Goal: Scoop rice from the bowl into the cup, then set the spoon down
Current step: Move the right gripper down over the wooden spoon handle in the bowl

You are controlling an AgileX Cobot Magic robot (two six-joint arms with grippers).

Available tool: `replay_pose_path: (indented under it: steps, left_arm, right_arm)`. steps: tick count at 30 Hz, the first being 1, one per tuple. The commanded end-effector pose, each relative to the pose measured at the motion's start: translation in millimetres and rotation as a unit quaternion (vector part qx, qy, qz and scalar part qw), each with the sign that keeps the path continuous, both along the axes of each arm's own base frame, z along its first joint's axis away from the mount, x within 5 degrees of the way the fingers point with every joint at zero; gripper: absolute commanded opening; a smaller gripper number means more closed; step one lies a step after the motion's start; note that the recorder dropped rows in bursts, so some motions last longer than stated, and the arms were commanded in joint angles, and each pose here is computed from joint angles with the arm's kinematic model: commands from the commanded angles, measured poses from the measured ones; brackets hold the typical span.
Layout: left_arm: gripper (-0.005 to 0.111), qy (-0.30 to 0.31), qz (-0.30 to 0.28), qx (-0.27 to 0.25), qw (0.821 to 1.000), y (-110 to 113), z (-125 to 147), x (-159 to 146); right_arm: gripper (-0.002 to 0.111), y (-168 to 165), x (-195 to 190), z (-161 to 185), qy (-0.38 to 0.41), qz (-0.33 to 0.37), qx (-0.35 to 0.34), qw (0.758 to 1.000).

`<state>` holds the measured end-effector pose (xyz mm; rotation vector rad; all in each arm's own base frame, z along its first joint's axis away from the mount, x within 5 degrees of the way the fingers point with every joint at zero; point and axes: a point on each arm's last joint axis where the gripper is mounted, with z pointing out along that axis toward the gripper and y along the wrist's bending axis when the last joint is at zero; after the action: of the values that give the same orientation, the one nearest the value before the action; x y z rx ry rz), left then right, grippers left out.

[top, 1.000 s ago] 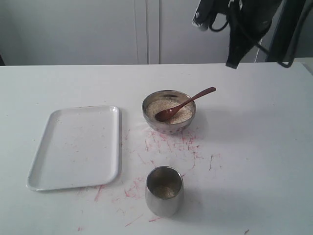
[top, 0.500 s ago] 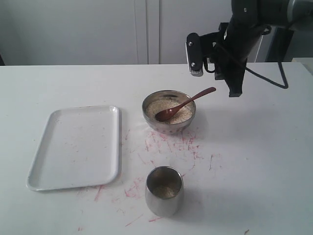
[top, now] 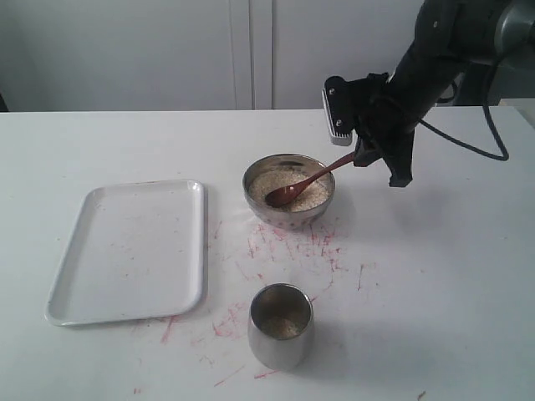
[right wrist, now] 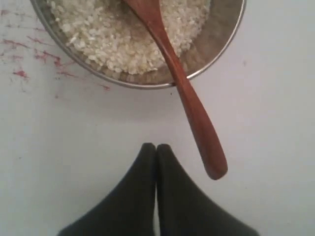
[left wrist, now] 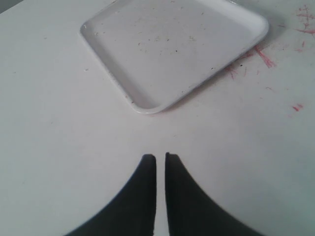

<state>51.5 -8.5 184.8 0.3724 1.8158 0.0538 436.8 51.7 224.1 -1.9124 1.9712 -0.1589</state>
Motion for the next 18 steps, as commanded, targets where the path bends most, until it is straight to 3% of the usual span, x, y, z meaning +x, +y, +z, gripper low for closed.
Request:
replay_pose_path:
  steps: [1,7,12,18]
  left_arm:
    - [0.014,0.020,0.000,0.000,1.000,0,-6,-1]
    - [0.014,0.020,0.000,0.000,1.000,0,-6,-1]
    - [0.014,0.020,0.000,0.000,1.000,0,-6,-1]
    - [0.014,0.020,0.000,0.000,1.000,0,-6,-1]
  right_arm:
    - [0.000,-12,11,-1,-0.041,-0.013,0.003,0.999]
    - [0.000,-9,19,4,-0.093,-0.026,0.022,0.995]
    - [0.000,-8,16,2,-0.090,0.071,-0.017,0.993]
    - [0.000,11,13,1,-0.080,0.083,0.015,0.993]
